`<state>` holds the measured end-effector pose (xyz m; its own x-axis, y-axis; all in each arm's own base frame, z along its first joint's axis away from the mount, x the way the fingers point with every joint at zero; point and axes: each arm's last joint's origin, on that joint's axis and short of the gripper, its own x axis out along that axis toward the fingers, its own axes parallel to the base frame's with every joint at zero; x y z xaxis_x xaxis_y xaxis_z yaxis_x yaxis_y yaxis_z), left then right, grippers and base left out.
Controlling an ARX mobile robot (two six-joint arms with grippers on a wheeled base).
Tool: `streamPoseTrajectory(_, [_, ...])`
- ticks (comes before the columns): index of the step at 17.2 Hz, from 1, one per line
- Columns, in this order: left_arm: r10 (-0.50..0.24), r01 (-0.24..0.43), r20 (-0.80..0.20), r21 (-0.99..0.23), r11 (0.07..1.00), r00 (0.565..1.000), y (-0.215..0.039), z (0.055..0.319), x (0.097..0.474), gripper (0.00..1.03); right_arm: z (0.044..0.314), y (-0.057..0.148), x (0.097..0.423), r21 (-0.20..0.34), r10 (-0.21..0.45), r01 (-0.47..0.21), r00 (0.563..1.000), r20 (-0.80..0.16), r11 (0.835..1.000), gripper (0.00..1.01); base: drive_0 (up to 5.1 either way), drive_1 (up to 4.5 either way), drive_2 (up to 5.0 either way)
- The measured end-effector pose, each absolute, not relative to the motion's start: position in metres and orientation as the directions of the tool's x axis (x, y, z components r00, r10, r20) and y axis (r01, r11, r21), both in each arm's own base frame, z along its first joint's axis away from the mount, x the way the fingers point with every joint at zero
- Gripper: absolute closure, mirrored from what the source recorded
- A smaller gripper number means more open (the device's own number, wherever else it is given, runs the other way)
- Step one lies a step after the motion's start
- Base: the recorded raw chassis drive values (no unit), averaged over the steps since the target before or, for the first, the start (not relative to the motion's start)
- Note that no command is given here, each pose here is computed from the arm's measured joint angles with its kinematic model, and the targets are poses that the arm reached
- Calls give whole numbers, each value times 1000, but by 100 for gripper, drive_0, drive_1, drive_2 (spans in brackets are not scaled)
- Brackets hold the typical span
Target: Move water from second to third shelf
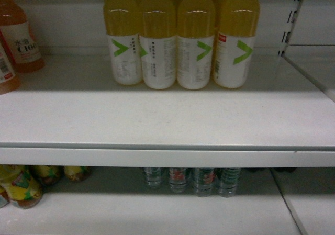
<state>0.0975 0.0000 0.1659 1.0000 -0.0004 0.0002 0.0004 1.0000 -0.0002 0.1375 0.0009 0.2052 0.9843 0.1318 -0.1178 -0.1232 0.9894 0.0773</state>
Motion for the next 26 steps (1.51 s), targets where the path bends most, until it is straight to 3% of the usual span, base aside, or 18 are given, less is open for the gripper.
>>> streamPoseTrajectory(26, [0,0,-2,0,1000,1000,0,166,97,5,205,1,138,77,135,-127,984,-116,989,61,-487,284,211])
